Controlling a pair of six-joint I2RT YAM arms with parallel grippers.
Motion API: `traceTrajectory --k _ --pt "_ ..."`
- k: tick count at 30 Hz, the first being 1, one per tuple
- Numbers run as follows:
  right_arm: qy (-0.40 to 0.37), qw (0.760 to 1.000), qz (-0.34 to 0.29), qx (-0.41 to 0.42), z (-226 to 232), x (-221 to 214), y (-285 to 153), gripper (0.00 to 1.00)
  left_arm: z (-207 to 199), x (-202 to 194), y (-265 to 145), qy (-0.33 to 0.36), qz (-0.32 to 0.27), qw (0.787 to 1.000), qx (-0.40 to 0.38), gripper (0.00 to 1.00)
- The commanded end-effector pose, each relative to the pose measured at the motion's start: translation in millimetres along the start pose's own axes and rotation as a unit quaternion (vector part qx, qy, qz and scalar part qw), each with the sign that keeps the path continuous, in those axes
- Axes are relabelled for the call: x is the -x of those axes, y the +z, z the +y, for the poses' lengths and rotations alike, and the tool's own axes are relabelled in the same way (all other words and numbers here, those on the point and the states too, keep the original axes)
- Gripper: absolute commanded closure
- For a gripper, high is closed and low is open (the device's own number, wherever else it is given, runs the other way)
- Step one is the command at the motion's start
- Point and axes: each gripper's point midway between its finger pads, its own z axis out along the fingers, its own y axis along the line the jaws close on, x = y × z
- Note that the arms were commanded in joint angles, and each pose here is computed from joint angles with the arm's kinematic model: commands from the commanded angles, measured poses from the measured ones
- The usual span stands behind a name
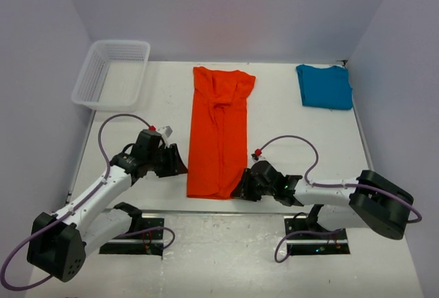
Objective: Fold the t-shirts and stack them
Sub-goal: Grab the bottom of the folded rectangular tshirt with both arms
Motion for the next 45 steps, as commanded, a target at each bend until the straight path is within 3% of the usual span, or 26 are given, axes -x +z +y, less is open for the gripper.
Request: traceTrajectory --k 1,5,8,17,18,20,22,27,35,42,44,45 --pt "-0.008 0.994 0.012 -0.110 -60.5 -14.7 -2.5 0.77 -2.0 -6.6 3.8 -0.009 0.012 1.000 -0.004 0.52" --pt "-0.007 0.993 0.006 -0.118 -61.7 -12.4 -6.2 0.86 -3.7 -9.8 7.1 -0.008 0.020 1.000 -0.003 0.52" --pt "-0.010 0.992 0.003 -0.123 -63.4 -11.1 -8.1 1.00 -8.9 -9.6 6.5 -0.005 0.020 1.000 -0.008 0.52" --pt "-0.022 0.992 0.005 -0.124 -59.9 -11.1 -8.7 1.00 -23.8 -26.5 3.7 -0.006 0.043 0.999 -0.028 0.52" --pt "-0.022 0.992 0.005 -0.124 -60.0 -10.7 -8.9 0.98 -23.8 -27.1 3.0 -0.005 0.043 0.999 -0.027 0.52" --pt "-0.023 0.992 0.004 -0.121 -59.2 -10.6 -9.4 0.79 -22.3 -29.9 2.2 -0.006 0.045 0.999 -0.025 0.52" --pt "-0.023 0.992 0.001 -0.123 -59.5 -9.6 -10.1 0.67 -22.8 -30.3 0.7 -0.004 0.043 0.999 -0.026 0.52" --pt "-0.016 0.990 -0.009 -0.140 -67.0 -7.8 -15.8 0.56 -19.9 -32.1 -0.8 -0.002 0.042 0.999 -0.022 0.52" --pt "0.006 0.986 -0.017 -0.163 -81.8 -9.7 -21.3 0.55 -18.5 -35.0 -0.2 0.000 0.047 0.999 -0.021 0.51" --pt "0.020 0.985 -0.020 -0.173 -87.8 -10.9 -23.3 0.65 -16.8 -37.6 -0.9 0.002 0.049 0.999 -0.018 0.51" --pt "0.021 0.985 -0.021 -0.172 -89.6 -11.6 -23.4 0.70 -16.2 -38.2 -1.3 0.002 0.049 0.999 -0.017 0.51" --pt "0.020 0.985 -0.021 -0.172 -89.6 -11.6 -23.3 0.79 -15.3 -39.5 -1.1 0.002 0.051 0.999 -0.016 0.51"
